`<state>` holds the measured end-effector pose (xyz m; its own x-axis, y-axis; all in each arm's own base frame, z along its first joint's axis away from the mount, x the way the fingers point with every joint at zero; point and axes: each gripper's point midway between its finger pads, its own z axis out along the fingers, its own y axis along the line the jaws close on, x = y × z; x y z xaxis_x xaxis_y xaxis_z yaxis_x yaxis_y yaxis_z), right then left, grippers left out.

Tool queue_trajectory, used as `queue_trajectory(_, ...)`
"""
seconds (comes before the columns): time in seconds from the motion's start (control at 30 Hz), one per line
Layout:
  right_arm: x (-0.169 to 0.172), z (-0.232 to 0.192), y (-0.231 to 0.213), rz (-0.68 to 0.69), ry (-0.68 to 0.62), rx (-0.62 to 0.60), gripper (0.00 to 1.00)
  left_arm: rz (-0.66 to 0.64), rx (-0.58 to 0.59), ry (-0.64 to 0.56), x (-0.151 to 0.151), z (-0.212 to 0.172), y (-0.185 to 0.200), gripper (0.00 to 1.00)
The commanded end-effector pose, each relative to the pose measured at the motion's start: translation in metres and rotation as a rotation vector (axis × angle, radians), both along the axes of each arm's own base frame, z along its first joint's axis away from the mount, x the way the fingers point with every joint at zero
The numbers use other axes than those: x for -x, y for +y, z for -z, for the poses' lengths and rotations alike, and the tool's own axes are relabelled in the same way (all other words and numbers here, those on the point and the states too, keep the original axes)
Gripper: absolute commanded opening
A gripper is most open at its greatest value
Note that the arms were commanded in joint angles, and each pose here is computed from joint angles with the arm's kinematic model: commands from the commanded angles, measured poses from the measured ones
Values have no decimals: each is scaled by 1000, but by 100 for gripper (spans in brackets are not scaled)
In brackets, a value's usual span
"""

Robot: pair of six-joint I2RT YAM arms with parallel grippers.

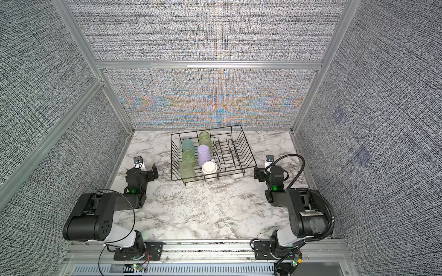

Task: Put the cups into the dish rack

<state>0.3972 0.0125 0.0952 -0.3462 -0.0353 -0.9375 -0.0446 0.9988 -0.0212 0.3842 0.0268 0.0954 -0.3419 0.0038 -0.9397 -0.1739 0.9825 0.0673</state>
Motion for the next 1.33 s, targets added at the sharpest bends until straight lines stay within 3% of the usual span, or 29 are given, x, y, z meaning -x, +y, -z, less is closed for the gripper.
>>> queue_trajectory(0.0, 1, 5, 1, 2, 18, 6, 99, 8, 17, -12, -2, -5, -2, 99)
queue_trajectory(1.3, 1, 7, 1, 0, 30, 9, 99, 8, 16, -9, -2, -5, -2, 99)
